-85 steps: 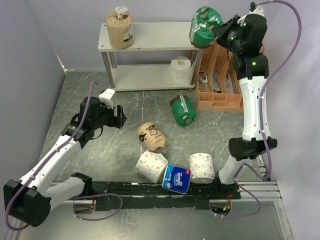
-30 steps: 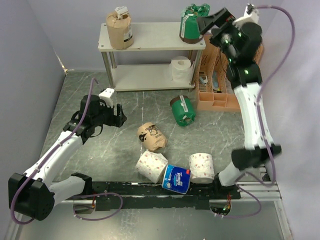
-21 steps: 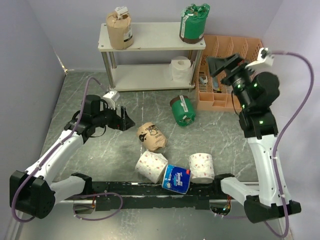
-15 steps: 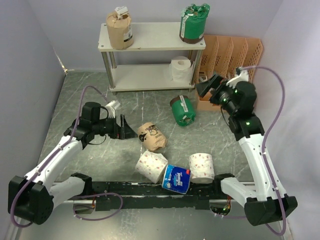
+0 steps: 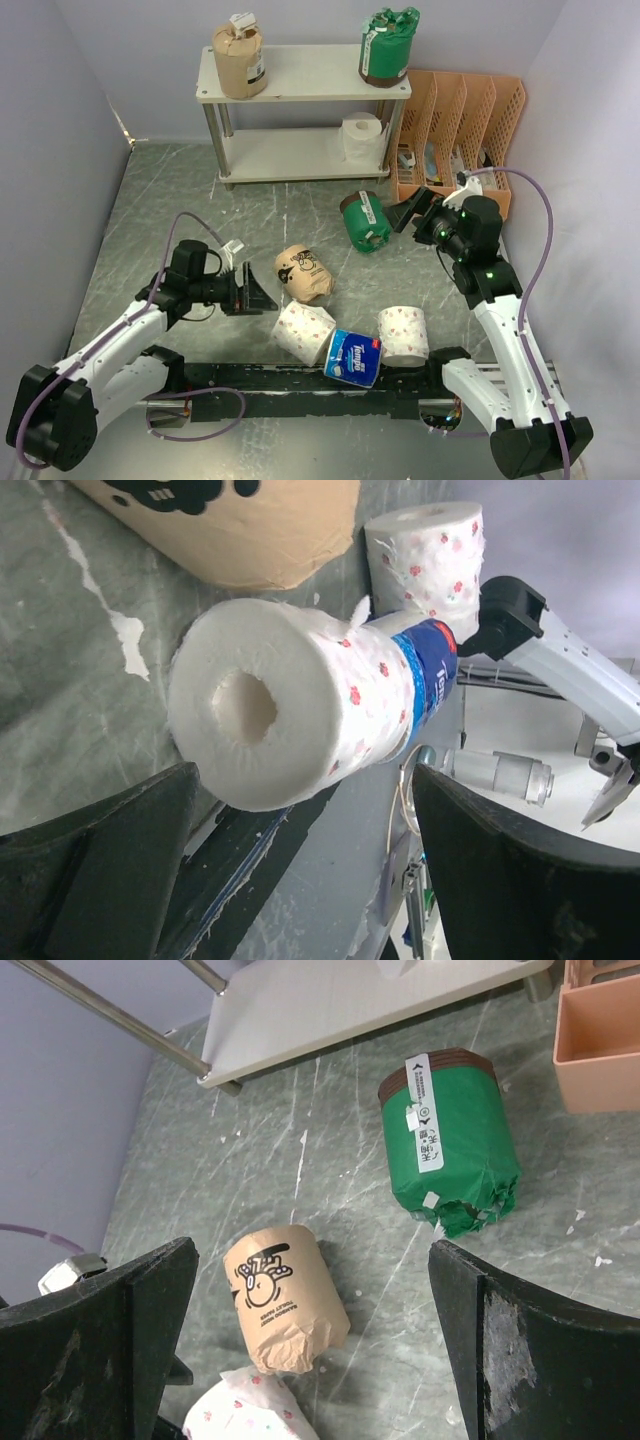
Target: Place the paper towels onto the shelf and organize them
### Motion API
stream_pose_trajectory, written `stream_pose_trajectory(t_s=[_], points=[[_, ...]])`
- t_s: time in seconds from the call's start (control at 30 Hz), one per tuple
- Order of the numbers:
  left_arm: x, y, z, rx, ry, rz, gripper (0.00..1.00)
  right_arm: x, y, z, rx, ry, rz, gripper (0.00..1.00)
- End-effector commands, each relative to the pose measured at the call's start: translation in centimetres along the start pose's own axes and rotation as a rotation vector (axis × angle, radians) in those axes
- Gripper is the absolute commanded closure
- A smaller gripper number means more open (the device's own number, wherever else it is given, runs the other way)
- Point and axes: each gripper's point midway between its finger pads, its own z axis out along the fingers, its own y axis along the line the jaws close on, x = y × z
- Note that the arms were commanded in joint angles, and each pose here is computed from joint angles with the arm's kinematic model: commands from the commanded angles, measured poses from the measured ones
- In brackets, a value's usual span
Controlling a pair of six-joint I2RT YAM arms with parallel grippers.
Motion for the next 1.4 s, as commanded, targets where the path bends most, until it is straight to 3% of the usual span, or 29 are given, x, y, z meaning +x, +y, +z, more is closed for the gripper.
stream_pose_trajectory(t_s=[0.0,0.37,0.57,0.8,1.07,1.2,1.37], points=[[-0.5,-1.3,1.2,0.017,-0.027,0.084,0.02,0.1,0.3,0.1,-0.023,0.0,-0.006,0.0],[0.7,-2.3,4.6,-0.09,0.029,0.231,0.04,1.8,-1.1,1.0,0.006,0.042,-0.002,0.0],[0.8,-2.4,5.4,-0.109,0.039,0.26,0.1,2.1,-1.7,1.1,0.033,0.053,-0.019,0.0],[2.2,-2.3,6.4,-0.103,0.077,0.258,0.29,2.9,-3.1,1.6,0.084,0.075,-0.027,0.0],[2.7,-2.7,7.1,-0.124,0.098,0.334,0.65,6.9,-8.8,3.3,0.303,0.222,-0.036,0.0],[2.1,-4.1,7.0,-0.117,0.098,0.383,0.92,7.9,-9.1,3.9,0.283,0.227,-0.026,0.0],[0.0,-6.9,5.5,-0.165,0.07,0.51,0.93,9.4,-8.7,4.5,0.234,0.253,0.01,0.0]])
